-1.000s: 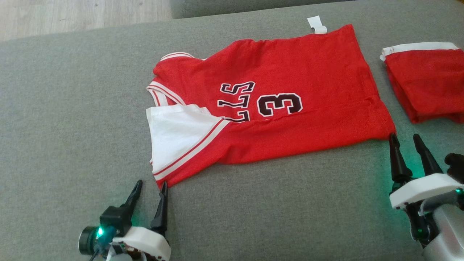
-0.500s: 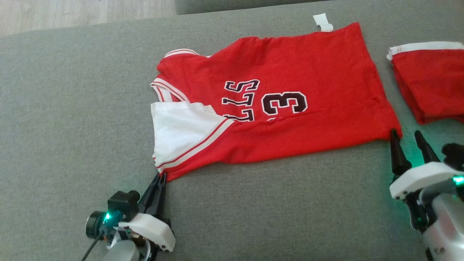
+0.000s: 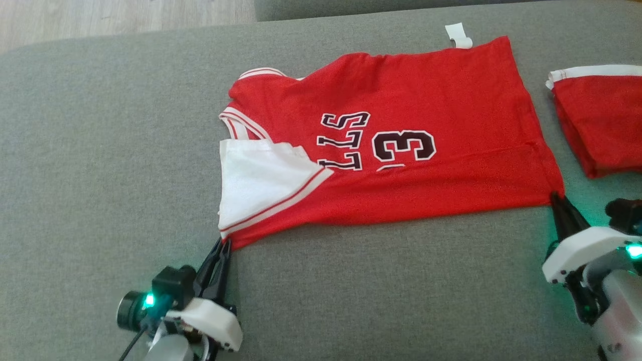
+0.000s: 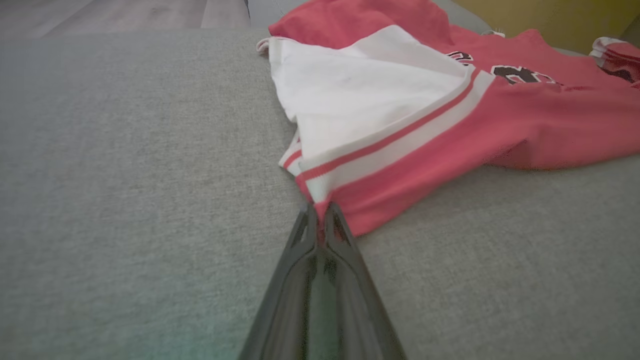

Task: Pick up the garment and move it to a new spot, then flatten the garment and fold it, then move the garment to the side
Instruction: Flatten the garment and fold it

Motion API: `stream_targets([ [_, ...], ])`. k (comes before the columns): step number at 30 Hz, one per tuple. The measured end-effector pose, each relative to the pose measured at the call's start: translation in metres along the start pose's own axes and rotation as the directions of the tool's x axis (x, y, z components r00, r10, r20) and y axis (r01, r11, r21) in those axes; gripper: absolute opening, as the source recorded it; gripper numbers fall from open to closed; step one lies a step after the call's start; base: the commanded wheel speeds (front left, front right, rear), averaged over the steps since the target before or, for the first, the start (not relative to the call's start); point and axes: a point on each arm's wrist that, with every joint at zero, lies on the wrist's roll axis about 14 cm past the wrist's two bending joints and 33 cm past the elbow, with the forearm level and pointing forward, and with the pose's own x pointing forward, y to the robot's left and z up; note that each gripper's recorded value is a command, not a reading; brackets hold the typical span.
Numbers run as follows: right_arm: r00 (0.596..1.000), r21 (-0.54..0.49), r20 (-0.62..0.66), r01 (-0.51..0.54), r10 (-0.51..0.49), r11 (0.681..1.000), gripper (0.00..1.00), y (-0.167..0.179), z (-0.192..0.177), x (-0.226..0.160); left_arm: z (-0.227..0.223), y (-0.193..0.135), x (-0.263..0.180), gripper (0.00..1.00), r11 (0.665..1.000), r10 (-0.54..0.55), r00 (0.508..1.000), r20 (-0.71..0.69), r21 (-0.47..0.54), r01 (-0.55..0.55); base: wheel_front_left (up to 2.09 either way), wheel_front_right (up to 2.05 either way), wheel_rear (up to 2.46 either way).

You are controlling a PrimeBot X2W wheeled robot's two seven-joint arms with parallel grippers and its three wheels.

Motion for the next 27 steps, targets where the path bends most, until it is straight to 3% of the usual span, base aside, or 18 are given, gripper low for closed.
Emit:
stream_targets([
  [27, 0.999, -0.066, -0.011, 0.047, -0.048, 0.997, 0.0, -0.029, -0.034, -0.069, -0.028, -0.028, -0.094, 0.0, 1.0, 0.0, 0.995, -0.096, -0.028, -0.003, 0.0, 0.0, 0.0],
])
